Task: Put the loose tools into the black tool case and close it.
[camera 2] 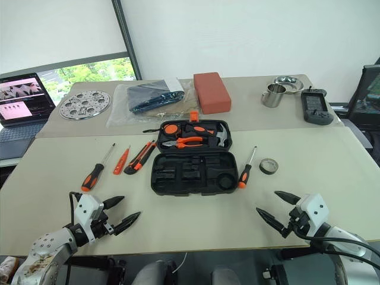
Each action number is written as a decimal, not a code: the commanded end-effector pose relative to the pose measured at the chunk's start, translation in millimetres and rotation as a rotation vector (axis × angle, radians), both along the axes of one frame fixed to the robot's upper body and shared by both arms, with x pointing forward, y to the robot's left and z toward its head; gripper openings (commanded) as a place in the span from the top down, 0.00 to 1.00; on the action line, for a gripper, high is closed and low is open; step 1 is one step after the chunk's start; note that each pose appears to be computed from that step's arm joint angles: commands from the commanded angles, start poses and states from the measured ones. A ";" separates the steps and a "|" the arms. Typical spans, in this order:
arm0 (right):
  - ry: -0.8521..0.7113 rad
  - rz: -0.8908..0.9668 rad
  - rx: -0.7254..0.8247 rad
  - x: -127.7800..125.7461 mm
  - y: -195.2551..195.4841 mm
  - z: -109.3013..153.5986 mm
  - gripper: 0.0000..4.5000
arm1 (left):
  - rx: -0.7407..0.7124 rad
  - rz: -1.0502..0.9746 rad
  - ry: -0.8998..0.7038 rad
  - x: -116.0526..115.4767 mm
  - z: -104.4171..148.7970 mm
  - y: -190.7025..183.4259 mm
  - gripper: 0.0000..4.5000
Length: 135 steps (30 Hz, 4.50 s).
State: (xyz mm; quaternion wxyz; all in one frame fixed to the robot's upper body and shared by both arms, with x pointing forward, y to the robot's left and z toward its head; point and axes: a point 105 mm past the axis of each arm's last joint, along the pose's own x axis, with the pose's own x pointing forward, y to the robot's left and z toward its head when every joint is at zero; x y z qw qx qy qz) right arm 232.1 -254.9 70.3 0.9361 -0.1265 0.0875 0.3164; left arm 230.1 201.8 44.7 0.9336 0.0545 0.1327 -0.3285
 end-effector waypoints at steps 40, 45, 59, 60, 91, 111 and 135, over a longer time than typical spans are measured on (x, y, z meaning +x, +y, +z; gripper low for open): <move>-0.224 0.568 0.163 13.2 167.9 117.8 0.00 | 0.136 0.539 0.027 71.2 15.7 94.2 0.16; -0.230 0.492 0.146 21.0 157.6 114.6 0.00 | 0.110 0.556 -0.001 76.5 24.7 105.5 0.55; -0.234 0.273 0.069 34.4 97.3 114.8 0.00 | 0.054 -0.182 -0.372 113.1 138.5 0.5 0.78; -0.234 0.265 0.069 35.5 95.2 114.6 0.00 | 0.077 -0.249 -0.367 114.2 137.3 -8.7 0.78; -0.162 0.073 0.013 27.8 71.9 100.1 0.00 | 0.465 -0.784 -0.233 171.0 95.6 -119.9 0.78; -0.173 0.067 0.009 31.4 70.4 101.2 0.00 | 0.562 -0.793 -0.138 168.8 78.5 -101.9 0.78; -0.172 0.069 0.016 29.8 70.6 99.3 0.00 | 0.533 -0.685 -0.327 187.8 127.5 -112.6 0.01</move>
